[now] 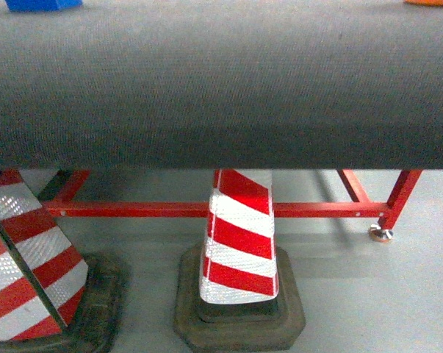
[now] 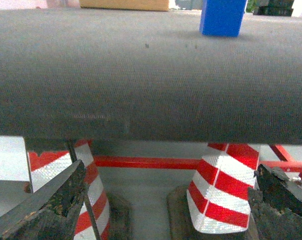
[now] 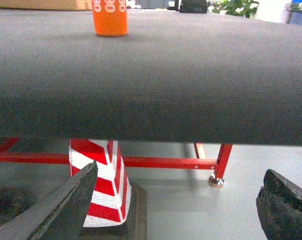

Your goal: Sort blue parts and orange caps into right shelf containers

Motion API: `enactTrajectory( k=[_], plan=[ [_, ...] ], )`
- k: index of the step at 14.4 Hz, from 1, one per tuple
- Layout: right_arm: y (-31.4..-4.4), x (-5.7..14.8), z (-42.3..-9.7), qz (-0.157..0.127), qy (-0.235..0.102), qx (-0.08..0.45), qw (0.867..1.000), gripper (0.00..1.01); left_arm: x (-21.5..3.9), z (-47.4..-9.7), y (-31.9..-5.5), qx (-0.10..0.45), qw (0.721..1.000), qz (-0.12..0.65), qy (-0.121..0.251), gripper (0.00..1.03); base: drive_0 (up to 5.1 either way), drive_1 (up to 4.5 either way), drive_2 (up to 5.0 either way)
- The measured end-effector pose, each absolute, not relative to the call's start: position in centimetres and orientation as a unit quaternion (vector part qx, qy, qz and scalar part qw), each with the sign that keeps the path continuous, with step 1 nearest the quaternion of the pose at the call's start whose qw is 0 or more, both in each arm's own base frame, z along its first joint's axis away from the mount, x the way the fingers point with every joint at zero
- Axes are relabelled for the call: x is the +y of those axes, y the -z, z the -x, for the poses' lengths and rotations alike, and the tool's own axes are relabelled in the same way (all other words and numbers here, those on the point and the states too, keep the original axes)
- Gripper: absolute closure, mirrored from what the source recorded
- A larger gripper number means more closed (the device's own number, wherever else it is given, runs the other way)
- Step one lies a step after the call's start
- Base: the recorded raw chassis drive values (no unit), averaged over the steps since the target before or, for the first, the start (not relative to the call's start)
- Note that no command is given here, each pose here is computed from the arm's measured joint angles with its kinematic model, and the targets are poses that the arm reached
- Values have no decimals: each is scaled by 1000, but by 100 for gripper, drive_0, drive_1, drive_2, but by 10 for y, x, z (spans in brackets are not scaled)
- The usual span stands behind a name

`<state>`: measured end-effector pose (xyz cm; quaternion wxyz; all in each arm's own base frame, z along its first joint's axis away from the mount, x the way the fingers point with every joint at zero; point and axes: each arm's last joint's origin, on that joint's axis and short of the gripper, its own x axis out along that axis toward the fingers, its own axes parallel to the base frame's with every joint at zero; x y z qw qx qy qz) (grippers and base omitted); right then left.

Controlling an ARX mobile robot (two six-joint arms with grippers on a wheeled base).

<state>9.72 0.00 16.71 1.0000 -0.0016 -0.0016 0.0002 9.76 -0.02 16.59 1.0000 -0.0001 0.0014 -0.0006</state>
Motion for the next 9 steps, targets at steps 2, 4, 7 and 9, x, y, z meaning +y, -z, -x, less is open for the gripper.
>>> enactTrajectory(
  k=[2, 4, 7, 9],
  plan=[
    [-167, 0, -97, 0, 0, -1, 1000, 3, 0, -98, -166, 1, 1000, 0, 1, 5, 0, 0, 0],
    [-167, 0, -97, 0, 0, -2, 1000, 3, 0, -98, -166, 2, 1000, 0, 1, 5, 0, 0, 0],
    [-167, 0, -97, 0, 0, -2, 1000, 3, 0, -98, -166, 1, 1000, 0, 0, 5, 0, 0, 0],
    [-167, 0, -97, 0, 0, -2, 1000, 3, 0, -98, -166, 1, 1000, 0, 1, 5, 0, 0, 0]
  ],
)
